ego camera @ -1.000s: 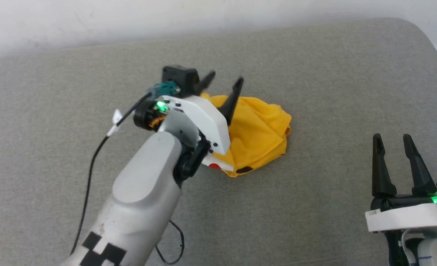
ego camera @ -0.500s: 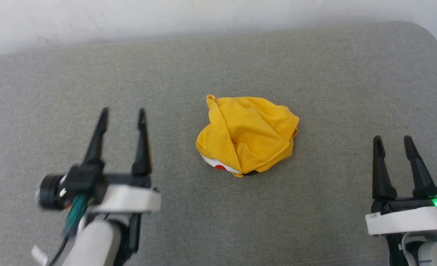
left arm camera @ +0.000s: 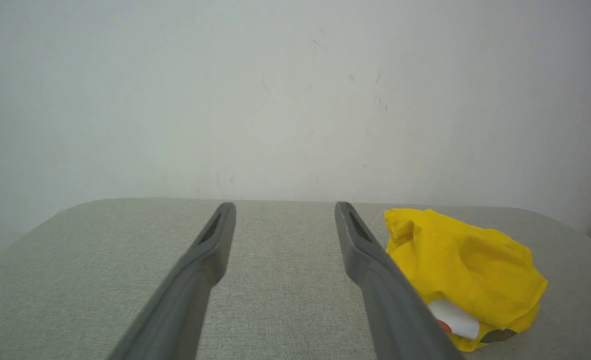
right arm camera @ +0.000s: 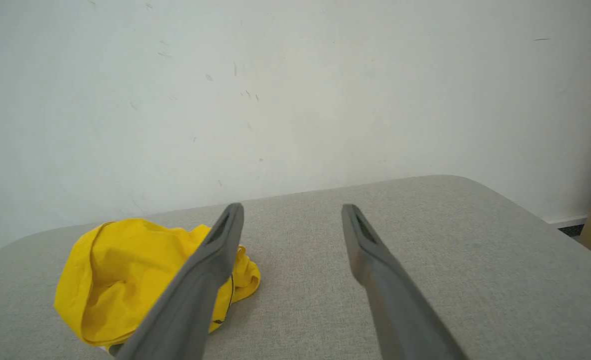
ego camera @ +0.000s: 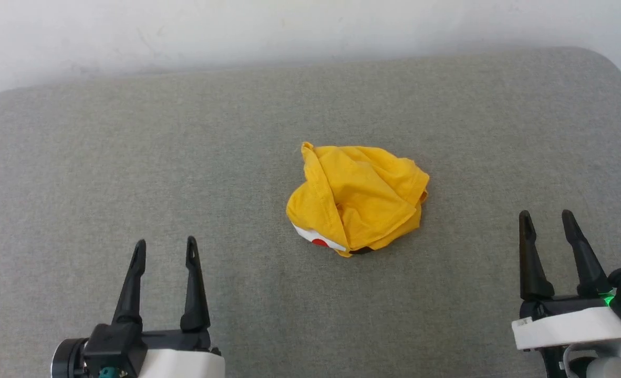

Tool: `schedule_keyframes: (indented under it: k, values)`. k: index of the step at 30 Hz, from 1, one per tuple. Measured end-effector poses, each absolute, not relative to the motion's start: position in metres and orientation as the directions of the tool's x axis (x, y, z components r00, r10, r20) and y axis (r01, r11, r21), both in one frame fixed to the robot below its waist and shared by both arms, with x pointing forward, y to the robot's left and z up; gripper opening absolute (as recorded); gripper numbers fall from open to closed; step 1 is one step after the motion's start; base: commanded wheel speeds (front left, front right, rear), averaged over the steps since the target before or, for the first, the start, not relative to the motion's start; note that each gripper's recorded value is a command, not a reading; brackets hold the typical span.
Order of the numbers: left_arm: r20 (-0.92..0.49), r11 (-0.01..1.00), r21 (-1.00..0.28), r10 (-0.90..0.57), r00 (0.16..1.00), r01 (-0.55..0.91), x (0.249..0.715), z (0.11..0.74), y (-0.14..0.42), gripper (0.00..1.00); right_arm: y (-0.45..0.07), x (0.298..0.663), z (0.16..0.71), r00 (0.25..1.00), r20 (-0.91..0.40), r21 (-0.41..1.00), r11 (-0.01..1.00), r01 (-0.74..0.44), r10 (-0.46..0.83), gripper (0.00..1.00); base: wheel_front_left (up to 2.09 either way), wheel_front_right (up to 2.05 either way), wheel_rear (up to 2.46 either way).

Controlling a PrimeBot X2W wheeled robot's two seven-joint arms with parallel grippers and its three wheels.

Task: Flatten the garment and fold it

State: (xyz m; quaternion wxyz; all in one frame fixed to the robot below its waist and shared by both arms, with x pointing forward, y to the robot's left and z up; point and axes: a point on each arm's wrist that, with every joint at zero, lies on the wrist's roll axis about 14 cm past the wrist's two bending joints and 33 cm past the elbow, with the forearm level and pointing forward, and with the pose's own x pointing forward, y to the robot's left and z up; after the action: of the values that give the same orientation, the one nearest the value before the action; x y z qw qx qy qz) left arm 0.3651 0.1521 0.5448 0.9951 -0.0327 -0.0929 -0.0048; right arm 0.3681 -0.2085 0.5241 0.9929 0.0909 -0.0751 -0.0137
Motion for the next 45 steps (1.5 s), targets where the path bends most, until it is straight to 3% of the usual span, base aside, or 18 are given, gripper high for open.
schedule_keyframes:
  k: [9,14,20,27,28,29,30,31,37,45]
  values:
    - [0.179,0.997,-0.077,0.008,0.984,0.006,0.364,0.541,0.156,1.00,-0.162,0.405,0.534,0.985,0.127,0.106,0.986,-0.127,0.114,1.00,0.00,0.00,0.00]
    - [0.159,0.997,-0.082,0.014,0.987,-0.001,0.368,0.534,0.159,1.00,-0.129,0.435,0.514,0.968,-0.070,0.043,0.970,-0.240,0.243,1.00,0.00,0.00,0.00]
    - [0.138,0.996,-0.088,0.037,0.990,-0.025,0.370,0.527,0.167,1.00,-0.110,0.445,0.473,0.877,-0.329,-0.050,0.921,-0.387,0.350,1.00,0.00,0.00,0.00]
    - [0.130,0.994,-0.086,0.081,0.988,-0.070,0.366,0.525,0.181,1.00,-0.082,0.446,0.445,0.789,-0.438,-0.076,0.857,-0.509,0.430,1.00,0.00,0.00,0.00]
    - [0.128,0.993,-0.085,0.087,0.988,-0.077,0.364,0.524,0.183,1.00,-0.078,0.447,0.441,0.780,-0.449,-0.075,0.851,-0.519,0.436,0.92,0.00,0.00,0.00]
    - [0.125,0.993,-0.084,0.093,0.988,-0.083,0.363,0.524,0.185,1.00,-0.075,0.447,0.438,0.773,-0.455,-0.072,0.847,-0.527,0.443,0.56,0.00,0.00,0.00]
    - [0.123,0.993,-0.085,0.095,0.988,-0.085,0.362,0.523,0.185,1.00,-0.072,0.447,0.435,0.766,-0.463,-0.072,0.842,-0.534,0.446,0.12,0.00,0.00,0.00]
    - [0.122,0.993,-0.085,0.097,0.988,-0.087,0.361,0.523,0.186,1.00,-0.071,0.448,0.431,0.760,-0.470,-0.074,0.838,-0.540,0.448,0.00,0.00,0.00,0.00]
    - [0.133,0.991,-0.087,0.116,0.984,-0.105,0.356,0.527,0.191,1.00,-0.058,0.460,0.448,0.785,-0.396,-0.065,0.838,-0.542,0.477,0.00,0.00,0.00,0.00]
    - [0.154,0.991,-0.091,0.111,0.982,-0.098,0.358,0.533,0.191,1.00,-0.070,0.498,0.535,0.884,-0.146,0.030,0.896,-0.444,0.443,0.00,0.00,0.00,0.00]
